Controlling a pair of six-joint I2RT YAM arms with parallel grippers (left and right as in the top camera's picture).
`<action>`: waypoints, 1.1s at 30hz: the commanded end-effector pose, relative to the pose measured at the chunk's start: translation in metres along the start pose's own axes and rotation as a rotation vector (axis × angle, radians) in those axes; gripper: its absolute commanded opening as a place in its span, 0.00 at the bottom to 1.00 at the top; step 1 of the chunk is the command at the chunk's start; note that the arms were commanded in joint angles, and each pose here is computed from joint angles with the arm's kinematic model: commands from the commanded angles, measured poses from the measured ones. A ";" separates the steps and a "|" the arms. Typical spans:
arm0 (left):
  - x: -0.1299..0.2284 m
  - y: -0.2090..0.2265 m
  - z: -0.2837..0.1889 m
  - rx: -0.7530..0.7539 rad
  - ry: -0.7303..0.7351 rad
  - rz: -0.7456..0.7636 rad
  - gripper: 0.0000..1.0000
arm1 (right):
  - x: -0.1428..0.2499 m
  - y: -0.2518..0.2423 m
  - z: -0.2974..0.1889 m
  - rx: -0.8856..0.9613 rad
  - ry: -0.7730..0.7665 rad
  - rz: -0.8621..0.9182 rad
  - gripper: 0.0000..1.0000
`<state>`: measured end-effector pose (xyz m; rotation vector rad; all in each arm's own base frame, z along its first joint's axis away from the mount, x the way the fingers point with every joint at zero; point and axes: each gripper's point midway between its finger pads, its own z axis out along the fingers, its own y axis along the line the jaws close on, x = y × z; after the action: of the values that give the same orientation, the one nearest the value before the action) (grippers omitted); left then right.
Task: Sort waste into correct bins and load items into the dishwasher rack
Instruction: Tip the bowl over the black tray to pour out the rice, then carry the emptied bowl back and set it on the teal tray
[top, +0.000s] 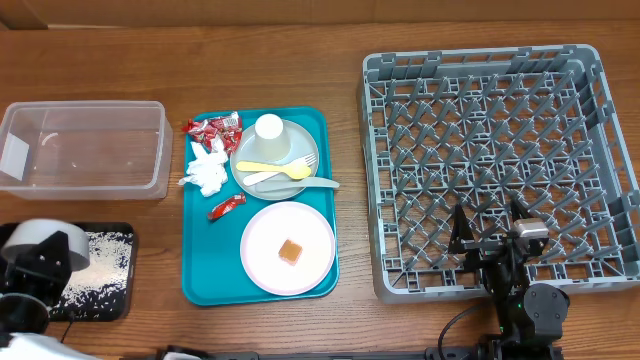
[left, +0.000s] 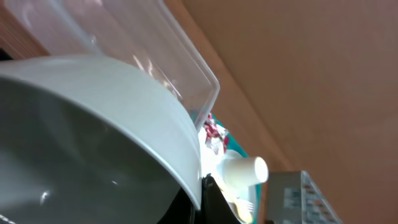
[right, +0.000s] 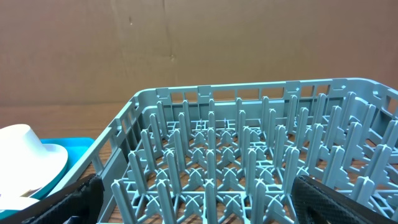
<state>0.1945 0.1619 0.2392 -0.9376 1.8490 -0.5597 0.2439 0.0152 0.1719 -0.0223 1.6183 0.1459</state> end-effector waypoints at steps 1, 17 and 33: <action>-0.008 -0.023 -0.010 -0.101 -0.034 -0.013 0.04 | 0.000 -0.001 0.000 0.001 -0.009 -0.006 1.00; 0.058 -0.132 -0.001 -0.258 0.327 0.416 0.04 | 0.000 -0.001 0.000 0.001 -0.009 -0.006 1.00; 0.208 -0.052 0.036 -0.547 0.894 0.407 0.04 | 0.000 -0.001 0.000 0.001 -0.009 -0.006 1.00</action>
<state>0.1933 -0.0417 0.1630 -0.5459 2.9884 -0.2974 0.2439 0.0151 0.1719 -0.0226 1.6183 0.1450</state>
